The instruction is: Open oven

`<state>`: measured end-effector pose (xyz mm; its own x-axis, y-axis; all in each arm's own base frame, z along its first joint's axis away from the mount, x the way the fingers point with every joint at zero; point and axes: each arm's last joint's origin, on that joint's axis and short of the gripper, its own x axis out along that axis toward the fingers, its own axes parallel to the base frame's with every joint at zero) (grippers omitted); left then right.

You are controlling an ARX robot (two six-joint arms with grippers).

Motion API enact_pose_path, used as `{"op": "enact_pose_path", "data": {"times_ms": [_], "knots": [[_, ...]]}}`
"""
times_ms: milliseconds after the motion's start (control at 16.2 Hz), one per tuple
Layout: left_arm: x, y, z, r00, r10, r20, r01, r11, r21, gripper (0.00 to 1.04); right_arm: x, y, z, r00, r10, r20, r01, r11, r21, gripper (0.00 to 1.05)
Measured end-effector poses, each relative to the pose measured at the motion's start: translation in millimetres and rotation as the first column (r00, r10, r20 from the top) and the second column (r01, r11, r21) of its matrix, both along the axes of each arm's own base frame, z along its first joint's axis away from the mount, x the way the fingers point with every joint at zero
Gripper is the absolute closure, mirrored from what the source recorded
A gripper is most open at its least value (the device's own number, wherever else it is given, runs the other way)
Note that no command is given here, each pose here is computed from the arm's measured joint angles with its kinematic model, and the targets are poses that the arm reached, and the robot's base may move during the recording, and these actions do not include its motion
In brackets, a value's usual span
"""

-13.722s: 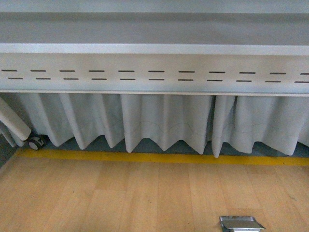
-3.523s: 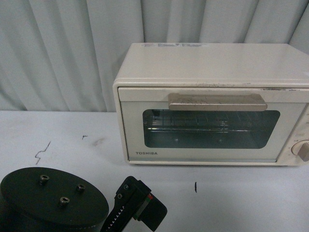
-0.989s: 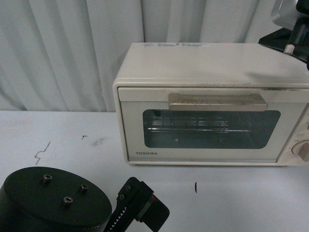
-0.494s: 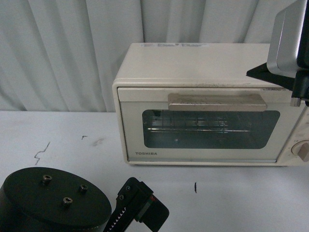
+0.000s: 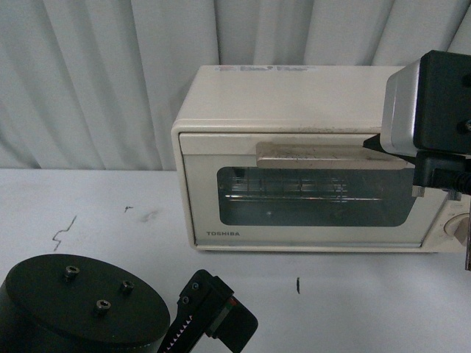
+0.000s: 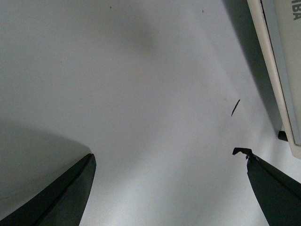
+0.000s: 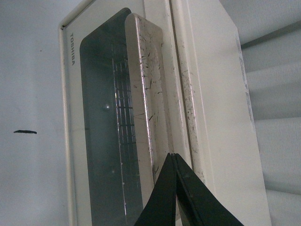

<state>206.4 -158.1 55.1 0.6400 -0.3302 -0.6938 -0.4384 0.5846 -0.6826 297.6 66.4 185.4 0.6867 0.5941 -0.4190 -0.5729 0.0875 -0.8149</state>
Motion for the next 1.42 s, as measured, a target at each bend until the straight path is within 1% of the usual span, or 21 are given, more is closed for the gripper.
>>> {"op": "enact_pose_path", "data": {"times_ms": [309,865,1113,1422], "knots": [[0.0,0.0,0.0,1.000,0.000,0.000,0.000,1.000,0.000,0.07,13.7,-4.2,0.1,1.000,-0.024,0.000,0.024,1.000,-0.003,1.03],[0.0,0.0,0.0,1.000,0.000,0.000,0.000,1.000,0.000,0.07,14.0,-8.1,-5.0,0.998,-0.033,-0.061,0.034,0.999,0.018,1.03],[0.0,0.0,0.0,1.000,0.000,0.000,0.000,1.000,0.000,0.07,11.8,-11.5,-7.7,0.993,-0.047,-0.109,0.054,0.996,0.068,1.03],[0.0,0.0,0.0,1.000,0.000,0.000,0.000,1.000,0.000,0.07,6.0,-12.1,-11.1,0.988,-0.048,-0.147,0.061,0.995,0.085,1.03]]}}
